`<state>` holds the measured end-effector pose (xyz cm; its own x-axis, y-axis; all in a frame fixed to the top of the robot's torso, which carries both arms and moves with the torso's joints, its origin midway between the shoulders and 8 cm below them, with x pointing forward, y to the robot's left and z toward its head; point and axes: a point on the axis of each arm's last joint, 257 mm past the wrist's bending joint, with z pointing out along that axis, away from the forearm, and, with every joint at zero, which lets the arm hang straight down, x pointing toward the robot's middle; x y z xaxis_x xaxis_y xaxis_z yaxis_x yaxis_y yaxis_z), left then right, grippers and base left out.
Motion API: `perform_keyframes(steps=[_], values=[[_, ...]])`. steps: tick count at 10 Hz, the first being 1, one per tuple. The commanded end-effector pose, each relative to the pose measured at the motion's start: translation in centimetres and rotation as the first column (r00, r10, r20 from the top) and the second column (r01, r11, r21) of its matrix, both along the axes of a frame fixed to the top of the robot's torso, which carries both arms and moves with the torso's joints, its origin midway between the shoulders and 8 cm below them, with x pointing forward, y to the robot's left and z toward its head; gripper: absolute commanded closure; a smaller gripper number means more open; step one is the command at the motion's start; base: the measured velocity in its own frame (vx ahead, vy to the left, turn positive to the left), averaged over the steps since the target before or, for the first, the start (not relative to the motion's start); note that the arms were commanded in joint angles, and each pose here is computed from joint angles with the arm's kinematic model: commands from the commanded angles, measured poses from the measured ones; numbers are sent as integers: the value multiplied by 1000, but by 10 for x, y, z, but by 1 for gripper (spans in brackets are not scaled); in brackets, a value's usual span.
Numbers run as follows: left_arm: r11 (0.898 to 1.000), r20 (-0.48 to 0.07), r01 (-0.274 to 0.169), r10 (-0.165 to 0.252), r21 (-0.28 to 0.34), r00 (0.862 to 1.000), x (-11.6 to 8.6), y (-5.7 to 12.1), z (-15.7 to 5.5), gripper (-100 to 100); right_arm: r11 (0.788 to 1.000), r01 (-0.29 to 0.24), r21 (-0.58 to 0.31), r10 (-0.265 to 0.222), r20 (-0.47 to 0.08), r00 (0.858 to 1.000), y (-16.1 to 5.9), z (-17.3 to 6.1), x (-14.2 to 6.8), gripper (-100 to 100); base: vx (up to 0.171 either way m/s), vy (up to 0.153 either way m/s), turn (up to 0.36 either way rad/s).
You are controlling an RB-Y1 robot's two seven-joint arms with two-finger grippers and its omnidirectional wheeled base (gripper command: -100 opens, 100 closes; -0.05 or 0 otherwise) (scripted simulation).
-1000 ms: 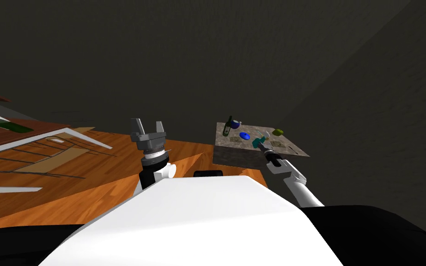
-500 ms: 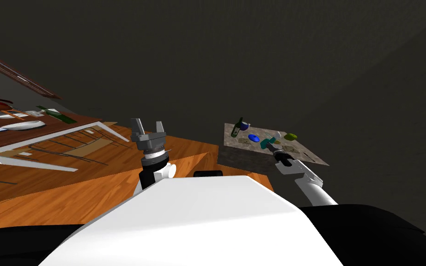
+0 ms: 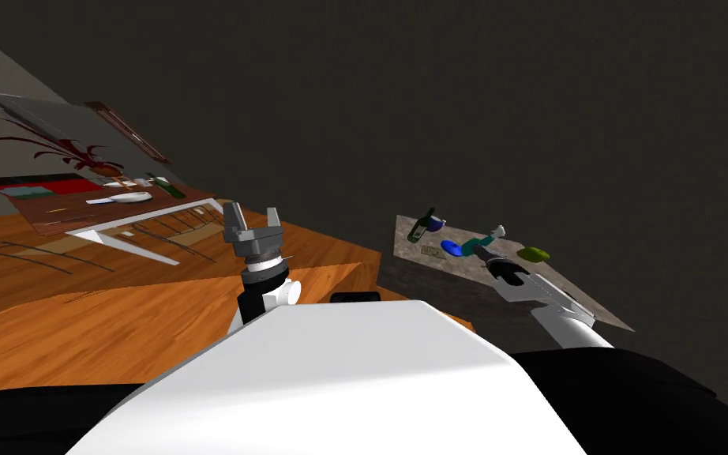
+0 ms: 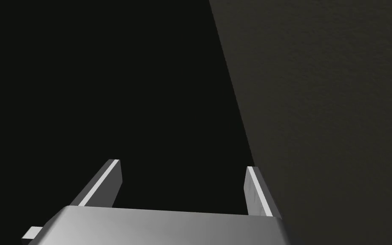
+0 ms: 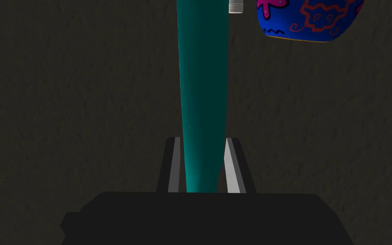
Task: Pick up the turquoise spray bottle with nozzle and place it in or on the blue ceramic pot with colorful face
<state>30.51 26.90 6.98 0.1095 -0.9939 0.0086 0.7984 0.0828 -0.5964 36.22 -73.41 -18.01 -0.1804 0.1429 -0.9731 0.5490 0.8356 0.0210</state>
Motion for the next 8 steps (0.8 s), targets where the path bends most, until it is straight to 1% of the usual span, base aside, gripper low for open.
perform_keyframes(steps=[1, 4, 8], values=[[1000, 0, 0, 0, 0, 1000, 0, 0, 0, 0, 1000, 28, -4, -28, -2, 1000, -18, 13, -9, 100, 75, -22, 324], [1000, 0, 0, 0, 0, 1000, 0, 0, 0, 0, 997, 72, -15, -72, -4, 997, -46, 37, -22, 100, 70, -43, 298], [1000, 0, 0, 0, 0, 1000, 0, 0, 0, 0, 992, 117, -41, -117, 0, 993, -77, 75, -33, 100, 74, -76, 293]])
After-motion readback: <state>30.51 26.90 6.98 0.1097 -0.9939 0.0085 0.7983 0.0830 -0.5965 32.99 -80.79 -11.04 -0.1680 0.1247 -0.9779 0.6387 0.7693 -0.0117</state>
